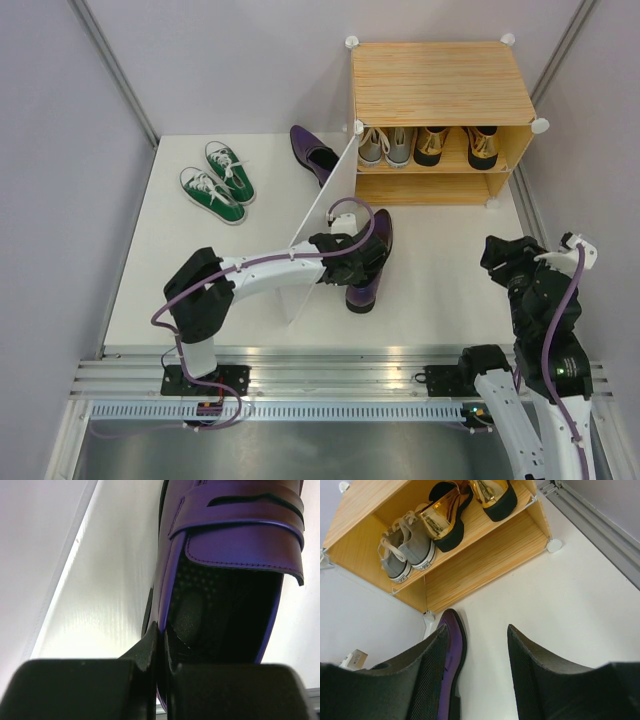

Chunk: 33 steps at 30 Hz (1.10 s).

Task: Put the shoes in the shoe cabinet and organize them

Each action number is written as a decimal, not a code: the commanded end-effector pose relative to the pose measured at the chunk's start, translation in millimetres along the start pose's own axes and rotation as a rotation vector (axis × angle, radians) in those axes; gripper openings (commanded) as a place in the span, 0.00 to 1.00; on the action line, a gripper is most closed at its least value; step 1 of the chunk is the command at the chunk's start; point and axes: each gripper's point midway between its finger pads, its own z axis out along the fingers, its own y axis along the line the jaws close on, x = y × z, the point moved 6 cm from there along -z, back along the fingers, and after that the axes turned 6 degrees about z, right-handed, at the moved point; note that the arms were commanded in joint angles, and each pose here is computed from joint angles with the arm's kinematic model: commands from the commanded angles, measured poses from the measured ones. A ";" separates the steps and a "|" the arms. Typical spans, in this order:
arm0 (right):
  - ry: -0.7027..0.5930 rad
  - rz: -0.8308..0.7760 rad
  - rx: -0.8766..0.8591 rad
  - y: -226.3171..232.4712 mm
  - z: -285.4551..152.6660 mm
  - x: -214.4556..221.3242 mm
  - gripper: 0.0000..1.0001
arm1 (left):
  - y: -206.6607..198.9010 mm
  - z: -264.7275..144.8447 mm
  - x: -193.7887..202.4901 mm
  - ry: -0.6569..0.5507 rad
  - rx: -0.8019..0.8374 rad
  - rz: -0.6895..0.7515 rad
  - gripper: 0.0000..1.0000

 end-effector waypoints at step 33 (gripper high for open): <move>0.089 -0.079 -0.126 6.4 9.1 22.2 0.56 | -93.2 -60.8 -19.6 0.017 0.540 0.216 0.49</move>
